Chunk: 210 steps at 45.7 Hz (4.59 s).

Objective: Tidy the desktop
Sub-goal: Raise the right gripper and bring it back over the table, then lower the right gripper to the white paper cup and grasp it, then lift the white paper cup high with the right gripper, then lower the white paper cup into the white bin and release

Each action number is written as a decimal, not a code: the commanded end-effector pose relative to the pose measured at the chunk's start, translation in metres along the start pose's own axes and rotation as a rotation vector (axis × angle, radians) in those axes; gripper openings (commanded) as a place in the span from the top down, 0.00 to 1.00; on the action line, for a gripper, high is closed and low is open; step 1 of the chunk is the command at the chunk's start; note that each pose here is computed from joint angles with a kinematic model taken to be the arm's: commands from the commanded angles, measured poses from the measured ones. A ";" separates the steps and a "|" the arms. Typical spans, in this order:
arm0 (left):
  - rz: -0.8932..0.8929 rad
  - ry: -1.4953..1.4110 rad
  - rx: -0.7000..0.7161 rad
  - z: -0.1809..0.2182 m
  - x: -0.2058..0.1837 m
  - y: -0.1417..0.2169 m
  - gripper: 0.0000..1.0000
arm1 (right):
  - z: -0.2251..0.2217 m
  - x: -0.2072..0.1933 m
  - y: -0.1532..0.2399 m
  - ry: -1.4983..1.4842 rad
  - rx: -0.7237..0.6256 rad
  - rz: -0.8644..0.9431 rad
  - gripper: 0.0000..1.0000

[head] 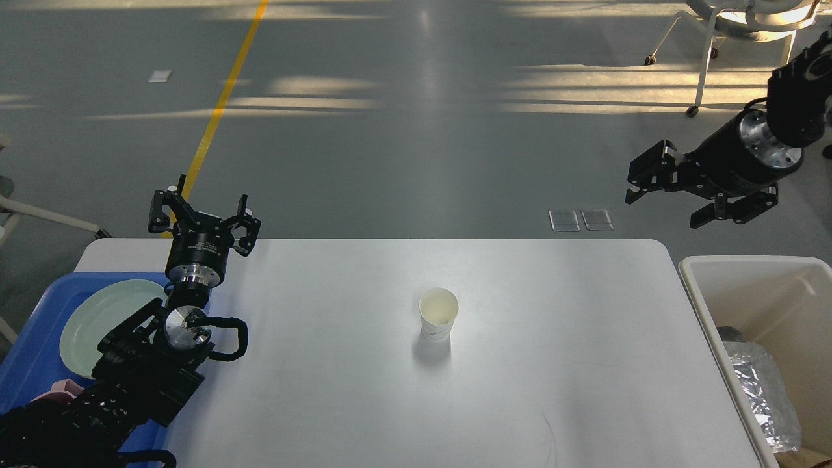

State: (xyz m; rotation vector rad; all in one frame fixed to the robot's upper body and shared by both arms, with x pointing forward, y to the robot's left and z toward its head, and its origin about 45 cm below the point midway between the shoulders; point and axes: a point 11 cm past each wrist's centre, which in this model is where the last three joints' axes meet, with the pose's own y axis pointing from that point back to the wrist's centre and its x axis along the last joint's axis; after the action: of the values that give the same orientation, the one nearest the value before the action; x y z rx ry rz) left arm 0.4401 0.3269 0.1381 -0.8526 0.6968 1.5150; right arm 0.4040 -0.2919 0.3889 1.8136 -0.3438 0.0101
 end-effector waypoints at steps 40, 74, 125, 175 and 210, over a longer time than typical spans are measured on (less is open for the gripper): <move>0.000 0.000 0.000 0.000 0.000 0.000 0.00 | -0.126 -0.038 -0.038 0.216 0.138 -0.177 0.00; 0.000 -0.001 0.001 0.000 0.000 0.000 0.00 | -0.089 -0.098 -0.264 -0.117 0.060 -0.127 0.00; 0.000 0.000 0.000 0.000 0.000 0.000 0.00 | -0.070 -0.145 -0.332 -0.412 0.077 0.009 1.00; 0.000 0.000 0.000 0.000 0.000 0.000 0.00 | -0.153 -0.031 0.088 0.129 0.480 -0.038 1.00; 0.000 -0.001 0.001 0.000 0.000 0.000 0.00 | 0.072 0.024 -0.028 -0.141 0.005 0.025 1.00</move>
State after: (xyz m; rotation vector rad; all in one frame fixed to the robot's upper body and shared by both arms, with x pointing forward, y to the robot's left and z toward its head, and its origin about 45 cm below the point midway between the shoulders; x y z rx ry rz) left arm 0.4401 0.3266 0.1380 -0.8508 0.6967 1.5144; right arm 0.4212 -0.3120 0.3991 1.9255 -0.4289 0.0139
